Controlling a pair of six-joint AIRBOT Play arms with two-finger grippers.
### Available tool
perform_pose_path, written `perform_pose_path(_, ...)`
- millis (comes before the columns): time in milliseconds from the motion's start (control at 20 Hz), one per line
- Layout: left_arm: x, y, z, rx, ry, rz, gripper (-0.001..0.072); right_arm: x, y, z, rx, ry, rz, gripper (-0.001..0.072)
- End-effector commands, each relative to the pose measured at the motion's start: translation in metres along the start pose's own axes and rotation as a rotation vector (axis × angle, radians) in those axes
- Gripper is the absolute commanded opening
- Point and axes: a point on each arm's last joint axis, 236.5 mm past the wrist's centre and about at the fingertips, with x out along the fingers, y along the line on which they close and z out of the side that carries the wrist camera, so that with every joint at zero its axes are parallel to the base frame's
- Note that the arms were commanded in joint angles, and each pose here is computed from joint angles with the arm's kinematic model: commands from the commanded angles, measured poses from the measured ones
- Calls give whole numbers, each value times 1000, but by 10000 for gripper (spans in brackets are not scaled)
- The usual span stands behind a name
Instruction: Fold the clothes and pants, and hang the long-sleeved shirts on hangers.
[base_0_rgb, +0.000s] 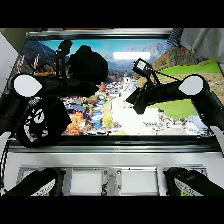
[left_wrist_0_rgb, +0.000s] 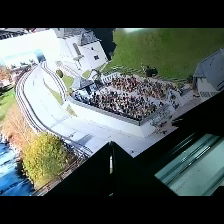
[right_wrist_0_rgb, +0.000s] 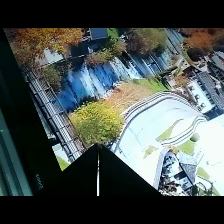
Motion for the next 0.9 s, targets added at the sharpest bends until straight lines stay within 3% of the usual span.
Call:
perform_pose_path(0,0,0,0,2,0,0,13,0,0,0,0,1,2,16)
perform_pose_path(550,-4,12,5,7,-15,23,15,0,0,0,0,1,1,16)
perform_pose_path(600,-9,26,9,27,-25,49,161,0,0,0,0,1,1,16)
perform_pose_path(650,-18,49,13,29,-25,111,604,0,0,0,0,1,1,16)
perform_pose_path(700,-29,78,15,-2,-27,196,692,0,0,0,0,1,2,16)
perform_pose_path(850,-70,188,-13,-152,36,524,686,0,0,0,0,1,2,16)
